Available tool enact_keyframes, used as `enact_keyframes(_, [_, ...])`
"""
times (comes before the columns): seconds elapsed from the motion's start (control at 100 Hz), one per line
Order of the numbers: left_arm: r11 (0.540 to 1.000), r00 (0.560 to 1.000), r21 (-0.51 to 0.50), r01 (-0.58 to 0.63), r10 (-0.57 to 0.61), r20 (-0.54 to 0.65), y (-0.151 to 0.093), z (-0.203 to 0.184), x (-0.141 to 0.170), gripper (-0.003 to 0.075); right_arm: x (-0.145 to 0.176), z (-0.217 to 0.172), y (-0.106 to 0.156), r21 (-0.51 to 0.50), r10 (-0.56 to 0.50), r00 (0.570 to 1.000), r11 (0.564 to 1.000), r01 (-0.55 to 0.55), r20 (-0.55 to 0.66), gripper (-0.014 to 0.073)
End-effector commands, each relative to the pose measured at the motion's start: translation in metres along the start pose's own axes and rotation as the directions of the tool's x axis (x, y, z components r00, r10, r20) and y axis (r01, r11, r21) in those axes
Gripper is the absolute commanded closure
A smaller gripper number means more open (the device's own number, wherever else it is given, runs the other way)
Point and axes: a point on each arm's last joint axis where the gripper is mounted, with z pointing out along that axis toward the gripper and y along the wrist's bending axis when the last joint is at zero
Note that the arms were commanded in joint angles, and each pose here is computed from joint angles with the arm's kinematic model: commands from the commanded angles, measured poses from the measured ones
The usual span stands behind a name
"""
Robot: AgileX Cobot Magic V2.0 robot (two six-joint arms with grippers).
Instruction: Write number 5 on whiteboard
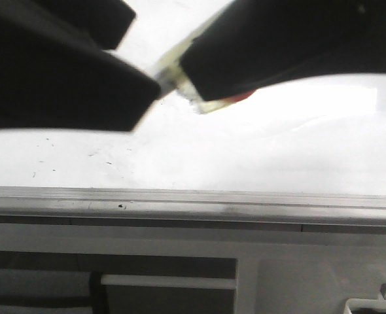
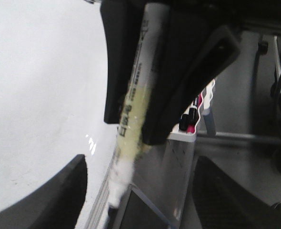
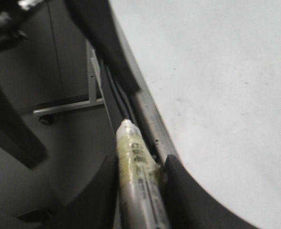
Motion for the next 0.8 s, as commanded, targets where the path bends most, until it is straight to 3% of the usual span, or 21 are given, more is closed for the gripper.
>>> enact_keyframes(0.0, [0.988,0.983,-0.068,0.138,-0.128,0.133,0.013,-0.026,-0.016,0.0285,-0.016,-0.018,-0.016,0.097,0.010,0.993,0.995,-0.021,0.117,0.0653])
enact_keyframes(0.19, [0.908,0.925,-0.218,0.358,-0.312,0.219,0.028,-0.071,0.004,0.0414,-0.016,-0.042,-0.039,0.242,0.034,0.983,0.967,-0.078,0.183,0.0654])
enact_keyframes(0.42, [0.780,0.851,-0.357,0.515,-0.414,0.324,0.035,-0.094,0.027,0.0741,-0.010,-0.040,-0.060,0.344,0.055,0.986,0.933,-0.108,0.161,0.0654])
enact_keyframes(0.53, [0.744,0.821,-0.367,0.559,-0.434,0.370,0.039,-0.095,0.028,0.0741,-0.012,-0.038,-0.065,0.349,0.063,0.987,0.930,-0.112,0.148,0.0654])
enact_keyframes(0.79, [0.740,0.814,-0.373,0.560,-0.405,0.417,0.042,-0.096,0.024,0.0740,-0.032,-0.028,-0.077,0.346,0.051,0.990,0.934,-0.094,0.131,0.0654])
